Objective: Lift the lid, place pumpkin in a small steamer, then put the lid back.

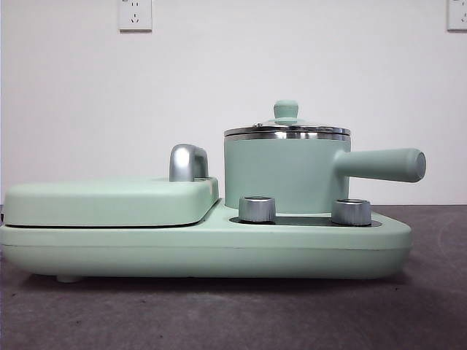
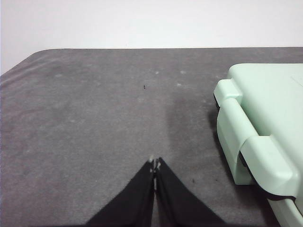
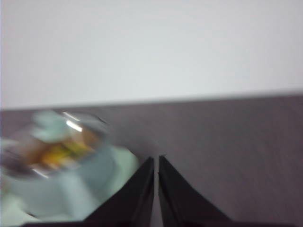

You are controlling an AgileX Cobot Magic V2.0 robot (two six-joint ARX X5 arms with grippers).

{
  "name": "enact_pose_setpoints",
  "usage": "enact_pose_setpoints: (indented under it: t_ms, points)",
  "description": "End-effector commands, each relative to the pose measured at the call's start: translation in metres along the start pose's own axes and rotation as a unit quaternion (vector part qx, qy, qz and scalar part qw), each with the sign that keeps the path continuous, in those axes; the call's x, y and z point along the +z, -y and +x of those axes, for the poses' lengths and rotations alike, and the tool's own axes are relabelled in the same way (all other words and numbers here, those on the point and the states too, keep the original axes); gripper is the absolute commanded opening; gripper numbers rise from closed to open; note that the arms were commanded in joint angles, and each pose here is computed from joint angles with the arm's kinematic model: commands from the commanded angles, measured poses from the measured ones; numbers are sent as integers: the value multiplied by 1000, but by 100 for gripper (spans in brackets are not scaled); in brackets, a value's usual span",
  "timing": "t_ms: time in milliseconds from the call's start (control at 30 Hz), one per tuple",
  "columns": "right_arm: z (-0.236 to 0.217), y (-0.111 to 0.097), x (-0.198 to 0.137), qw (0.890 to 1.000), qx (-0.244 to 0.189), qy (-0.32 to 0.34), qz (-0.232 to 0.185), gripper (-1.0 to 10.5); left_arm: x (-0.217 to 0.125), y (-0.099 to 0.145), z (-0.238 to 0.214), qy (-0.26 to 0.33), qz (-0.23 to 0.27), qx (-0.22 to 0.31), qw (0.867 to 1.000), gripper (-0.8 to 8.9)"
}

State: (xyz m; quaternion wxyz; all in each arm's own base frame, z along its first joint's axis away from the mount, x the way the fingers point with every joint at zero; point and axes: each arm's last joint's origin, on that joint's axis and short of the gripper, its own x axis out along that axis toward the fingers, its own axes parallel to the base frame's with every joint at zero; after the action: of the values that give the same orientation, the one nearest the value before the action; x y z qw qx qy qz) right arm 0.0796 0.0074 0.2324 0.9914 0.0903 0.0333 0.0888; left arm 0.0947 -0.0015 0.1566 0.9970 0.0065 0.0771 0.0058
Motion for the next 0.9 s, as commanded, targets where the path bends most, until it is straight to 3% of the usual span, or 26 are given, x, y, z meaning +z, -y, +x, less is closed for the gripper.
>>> enact_pose_setpoints:
  t_ms: [33, 400, 567, 900]
  points:
    - [6, 9, -27, 999, -29, -18, -3, 14, -7, 0, 2, -11, 0, 4, 1000, 6]
    - [19, 22, -77, 998, -48, -41, 2, 14, -7, 0, 2, -12, 0, 3, 1000, 6]
    - [19, 22, -78, 997, -49, -50, -21, 14, -7, 0, 2, -12, 0, 3, 1000, 6]
    - [19, 22, -77, 998, -46, -42, -24, 14, -7, 0, 2, -12, 0, 4, 1000, 6]
